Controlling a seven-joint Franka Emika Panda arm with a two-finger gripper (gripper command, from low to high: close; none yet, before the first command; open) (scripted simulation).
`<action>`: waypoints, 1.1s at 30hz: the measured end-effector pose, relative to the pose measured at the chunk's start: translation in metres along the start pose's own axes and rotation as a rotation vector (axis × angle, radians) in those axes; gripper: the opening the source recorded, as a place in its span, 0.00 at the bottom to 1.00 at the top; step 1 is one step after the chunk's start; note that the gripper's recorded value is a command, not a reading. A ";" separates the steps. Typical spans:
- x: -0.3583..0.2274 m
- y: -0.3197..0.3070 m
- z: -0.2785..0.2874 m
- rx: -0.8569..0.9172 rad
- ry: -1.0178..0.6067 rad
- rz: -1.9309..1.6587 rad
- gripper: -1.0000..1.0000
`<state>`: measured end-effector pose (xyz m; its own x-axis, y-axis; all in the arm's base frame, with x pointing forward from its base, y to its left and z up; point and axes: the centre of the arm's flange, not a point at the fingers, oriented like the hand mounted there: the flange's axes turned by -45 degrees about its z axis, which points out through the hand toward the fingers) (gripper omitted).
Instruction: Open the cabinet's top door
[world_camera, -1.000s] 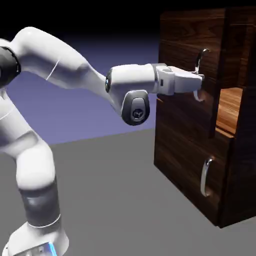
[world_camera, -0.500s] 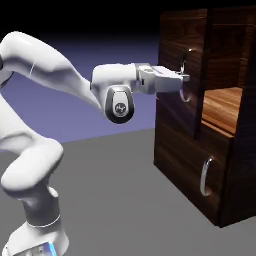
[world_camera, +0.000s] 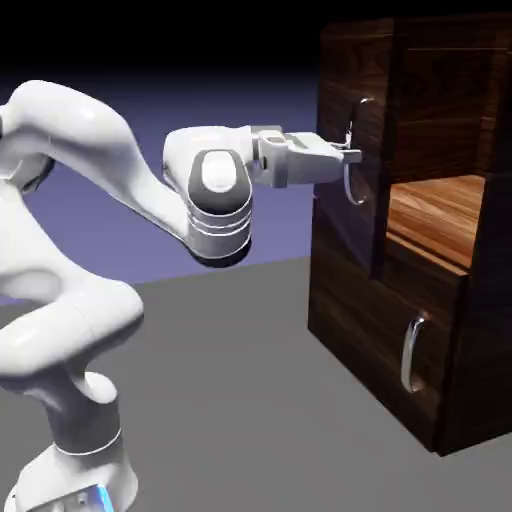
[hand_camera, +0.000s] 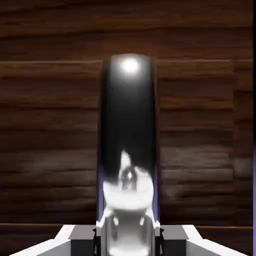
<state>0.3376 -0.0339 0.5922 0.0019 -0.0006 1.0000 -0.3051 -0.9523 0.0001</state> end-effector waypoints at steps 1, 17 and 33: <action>0.000 0.000 -0.002 -0.013 -0.001 0.001 0.00; 0.000 -0.040 -0.090 -0.203 0.002 0.001 0.00; 0.000 -0.101 -0.174 -0.422 0.001 0.002 0.00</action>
<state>0.2027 0.1157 0.5923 0.0001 -0.0017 1.0000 -0.6687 -0.7435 -0.0012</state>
